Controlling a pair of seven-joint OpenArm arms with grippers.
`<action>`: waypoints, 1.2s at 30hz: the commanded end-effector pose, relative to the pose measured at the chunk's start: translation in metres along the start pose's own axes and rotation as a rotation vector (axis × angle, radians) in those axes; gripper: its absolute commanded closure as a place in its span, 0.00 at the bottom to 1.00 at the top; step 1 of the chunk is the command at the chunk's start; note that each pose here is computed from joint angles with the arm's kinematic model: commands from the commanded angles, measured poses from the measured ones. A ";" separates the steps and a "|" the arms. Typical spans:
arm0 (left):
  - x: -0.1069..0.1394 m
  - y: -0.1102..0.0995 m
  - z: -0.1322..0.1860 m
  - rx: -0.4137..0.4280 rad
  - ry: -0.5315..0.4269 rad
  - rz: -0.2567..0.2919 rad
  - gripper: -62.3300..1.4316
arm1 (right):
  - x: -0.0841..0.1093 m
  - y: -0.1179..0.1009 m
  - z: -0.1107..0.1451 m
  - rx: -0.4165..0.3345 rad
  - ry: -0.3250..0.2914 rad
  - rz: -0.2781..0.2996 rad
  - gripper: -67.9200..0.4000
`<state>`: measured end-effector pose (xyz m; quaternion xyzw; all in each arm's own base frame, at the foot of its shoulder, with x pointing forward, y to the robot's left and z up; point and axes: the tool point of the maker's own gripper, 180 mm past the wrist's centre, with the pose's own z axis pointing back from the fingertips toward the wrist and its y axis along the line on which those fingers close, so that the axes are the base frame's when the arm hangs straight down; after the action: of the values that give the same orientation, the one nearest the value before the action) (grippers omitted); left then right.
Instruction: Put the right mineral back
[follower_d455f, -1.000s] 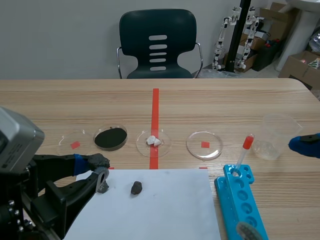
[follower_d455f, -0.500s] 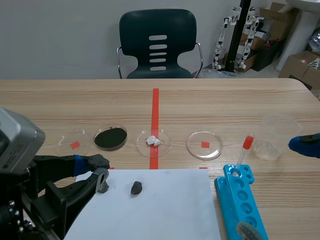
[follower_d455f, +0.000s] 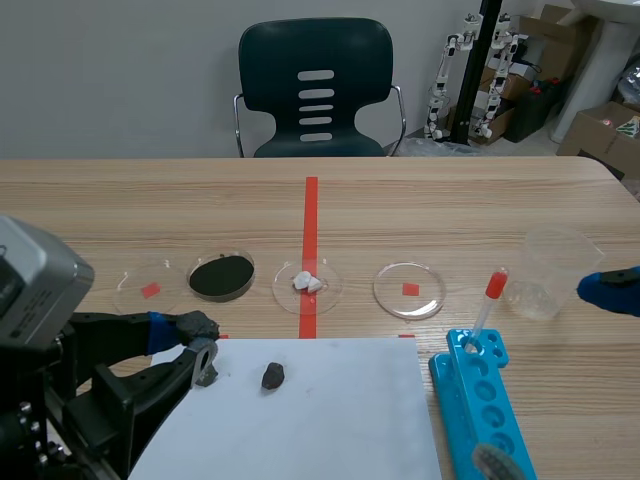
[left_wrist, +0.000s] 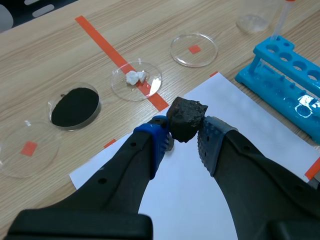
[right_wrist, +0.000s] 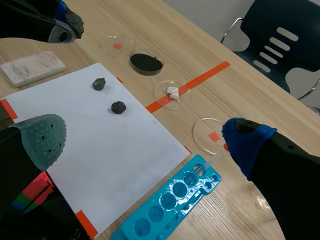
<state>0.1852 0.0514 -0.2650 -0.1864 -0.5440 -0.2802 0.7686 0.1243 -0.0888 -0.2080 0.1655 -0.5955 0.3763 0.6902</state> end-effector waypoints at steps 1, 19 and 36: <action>0.010 0.000 -0.001 0.003 -0.037 0.005 0.84 | 0.006 -0.001 -0.001 0.005 -0.024 0.001 0.00; 0.007 -0.012 -0.046 -0.093 -0.078 -0.016 0.84 | 0.006 -0.001 -0.001 0.005 -0.024 0.001 0.00; 0.005 -0.063 -0.114 -0.290 -0.086 -0.049 0.84 | 0.006 -0.001 -0.001 0.005 -0.024 0.002 0.00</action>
<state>0.2247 -0.0603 -0.3121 -0.2859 -0.5201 -0.3759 0.7117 0.1243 -0.0887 -0.2081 0.1654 -0.5955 0.3765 0.6902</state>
